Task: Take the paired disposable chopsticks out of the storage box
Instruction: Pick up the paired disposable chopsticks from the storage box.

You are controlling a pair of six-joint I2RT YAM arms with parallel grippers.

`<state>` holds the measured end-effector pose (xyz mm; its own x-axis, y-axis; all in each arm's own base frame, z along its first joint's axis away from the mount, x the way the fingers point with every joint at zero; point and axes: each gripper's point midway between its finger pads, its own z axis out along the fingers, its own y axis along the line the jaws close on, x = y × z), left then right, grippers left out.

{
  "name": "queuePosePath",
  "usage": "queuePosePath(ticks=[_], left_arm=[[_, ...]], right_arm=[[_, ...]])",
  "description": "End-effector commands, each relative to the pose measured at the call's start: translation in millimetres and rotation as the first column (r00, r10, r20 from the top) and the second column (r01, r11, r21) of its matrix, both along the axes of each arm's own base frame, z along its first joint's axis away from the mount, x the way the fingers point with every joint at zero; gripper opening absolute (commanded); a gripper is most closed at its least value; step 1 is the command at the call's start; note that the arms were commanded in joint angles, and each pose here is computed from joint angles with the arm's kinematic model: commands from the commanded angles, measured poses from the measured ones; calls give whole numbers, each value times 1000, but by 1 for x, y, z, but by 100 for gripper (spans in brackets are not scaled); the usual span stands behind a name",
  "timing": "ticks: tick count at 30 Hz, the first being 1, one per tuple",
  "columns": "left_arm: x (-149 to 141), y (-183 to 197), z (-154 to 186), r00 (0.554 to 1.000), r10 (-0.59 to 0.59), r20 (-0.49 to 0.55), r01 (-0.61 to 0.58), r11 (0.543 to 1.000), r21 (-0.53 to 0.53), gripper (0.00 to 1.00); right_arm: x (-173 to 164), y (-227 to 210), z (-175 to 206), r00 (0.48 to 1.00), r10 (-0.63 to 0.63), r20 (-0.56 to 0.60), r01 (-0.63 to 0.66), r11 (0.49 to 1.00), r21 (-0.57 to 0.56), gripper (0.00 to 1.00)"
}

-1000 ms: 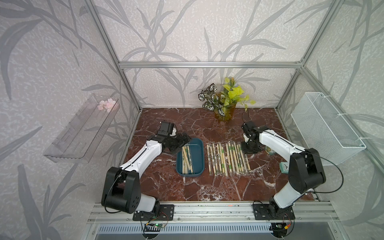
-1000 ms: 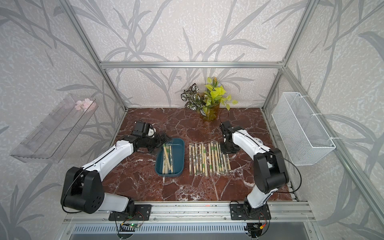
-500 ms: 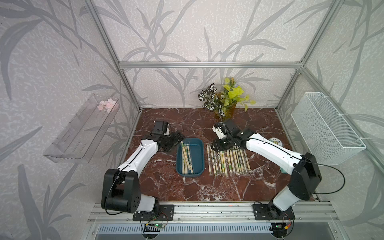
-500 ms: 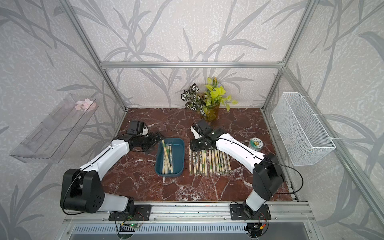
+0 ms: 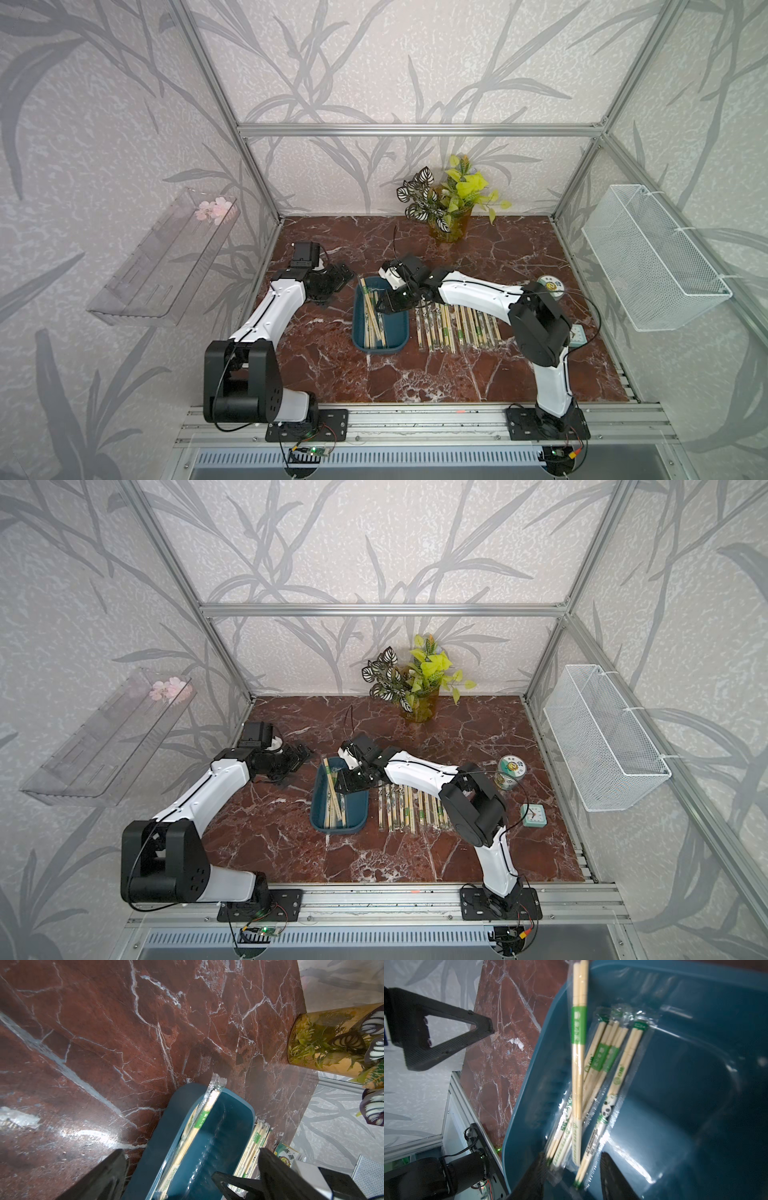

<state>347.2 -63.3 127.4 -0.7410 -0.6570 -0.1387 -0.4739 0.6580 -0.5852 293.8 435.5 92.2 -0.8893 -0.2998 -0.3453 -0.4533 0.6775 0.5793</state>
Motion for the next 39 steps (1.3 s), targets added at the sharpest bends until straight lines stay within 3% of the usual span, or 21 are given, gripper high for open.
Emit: queuePosePath(ticks=[1, 21, 24, 27, 31, 39], left_arm=[[-8, 2, -1, 1000, -7, -8, 8, 1000, 4, 100], [-15, -1, -4, 1000, -22, -7, 22, 1000, -18, 100], [-15, -1, -4, 1000, -22, -8, 22, 1000, -22, 100], [-15, -2, -4, 1000, -24, -5, 24, 999, -26, 100], [-13, -4, -2, 1000, -30, 7, 30, 999, -39, 100], [-7, -9, 9, 998, -44, 46, 47, 997, -66, 100]], right_arm=[[5, 16, 0, 1000, 17, -13, -17, 999, 43, 45], [21, 46, -39, 997, 47, -66, -47, 999, -4, 41], [22, 47, -41, 997, 47, -67, -47, 999, -7, 34], [21, 46, -41, 997, 47, -66, -47, 999, -6, 20], [22, 45, -32, 998, 45, -53, -45, 999, 5, 9], [27, 38, 13, 1000, 24, 7, -24, 997, 68, 0]])
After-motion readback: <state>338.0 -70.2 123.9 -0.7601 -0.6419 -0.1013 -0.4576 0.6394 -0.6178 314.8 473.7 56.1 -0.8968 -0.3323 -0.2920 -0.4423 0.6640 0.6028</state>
